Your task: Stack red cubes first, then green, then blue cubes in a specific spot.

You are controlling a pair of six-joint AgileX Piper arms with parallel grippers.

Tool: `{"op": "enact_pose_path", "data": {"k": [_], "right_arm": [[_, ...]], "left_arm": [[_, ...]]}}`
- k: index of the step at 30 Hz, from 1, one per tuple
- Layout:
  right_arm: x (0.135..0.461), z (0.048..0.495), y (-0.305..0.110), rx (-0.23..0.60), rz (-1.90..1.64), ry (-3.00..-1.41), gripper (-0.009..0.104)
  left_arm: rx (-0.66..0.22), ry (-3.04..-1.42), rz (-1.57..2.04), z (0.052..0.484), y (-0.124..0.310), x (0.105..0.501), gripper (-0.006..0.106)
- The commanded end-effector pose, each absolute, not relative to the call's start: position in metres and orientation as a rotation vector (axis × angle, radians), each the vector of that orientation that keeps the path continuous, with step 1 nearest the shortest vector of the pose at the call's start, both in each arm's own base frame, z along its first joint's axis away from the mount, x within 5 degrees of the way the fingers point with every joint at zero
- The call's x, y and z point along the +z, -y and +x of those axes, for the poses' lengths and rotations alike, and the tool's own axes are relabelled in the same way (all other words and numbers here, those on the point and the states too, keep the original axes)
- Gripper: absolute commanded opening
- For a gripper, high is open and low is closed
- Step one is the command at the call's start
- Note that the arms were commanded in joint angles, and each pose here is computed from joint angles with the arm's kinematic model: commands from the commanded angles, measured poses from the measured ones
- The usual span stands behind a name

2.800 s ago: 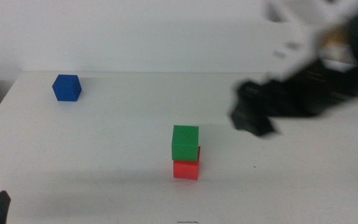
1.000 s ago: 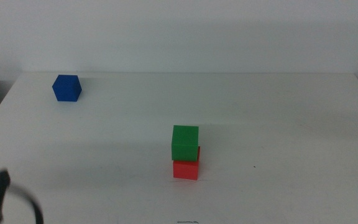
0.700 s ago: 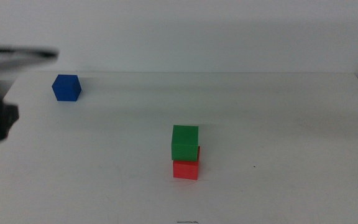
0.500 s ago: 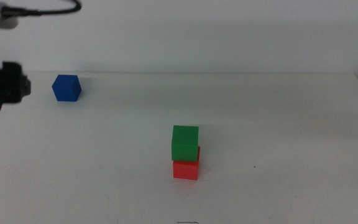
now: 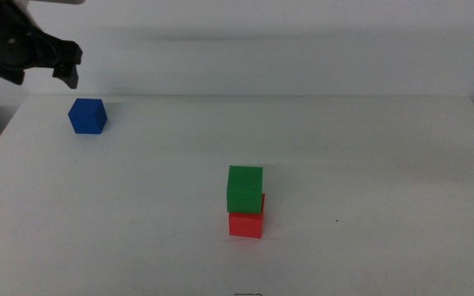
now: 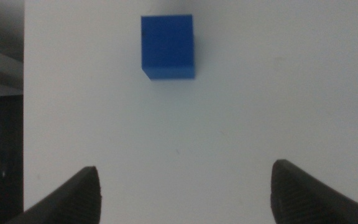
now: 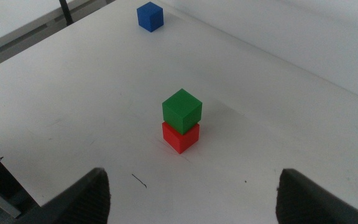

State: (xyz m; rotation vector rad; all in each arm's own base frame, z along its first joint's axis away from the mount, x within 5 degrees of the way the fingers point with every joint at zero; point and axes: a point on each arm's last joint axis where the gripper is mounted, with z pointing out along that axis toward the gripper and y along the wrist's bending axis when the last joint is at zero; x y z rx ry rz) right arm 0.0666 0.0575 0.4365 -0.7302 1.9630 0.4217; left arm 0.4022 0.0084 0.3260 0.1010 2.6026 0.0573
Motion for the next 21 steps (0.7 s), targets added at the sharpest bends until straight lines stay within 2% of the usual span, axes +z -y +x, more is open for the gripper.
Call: {"op": "enact_pose_path", "data": {"k": [1, 8, 17, 21], "right_arm": [[0.448, 0.068, -0.057, 0.422, -0.709, -1.875, 0.074], [0.448, 0.068, -0.057, 0.422, -0.708, -1.875, 0.074], [0.448, 0.068, -0.057, 0.422, -0.708, -1.875, 0.074], [0.448, 0.068, -0.057, 0.422, -0.708, -1.875, 0.074]], "left_arm": [[0.057, -2.529, 0.09, 0.418, -0.015, 0.347, 0.094], [0.081, -2.56, 0.077, 0.47, -0.036, 0.319, 0.094], [-0.048, -2.534, 0.184, 0.516, -0.032, 0.277, 0.094], [-0.063, -2.533, 0.181, 0.527, -0.032, 0.26, 0.094]]}}
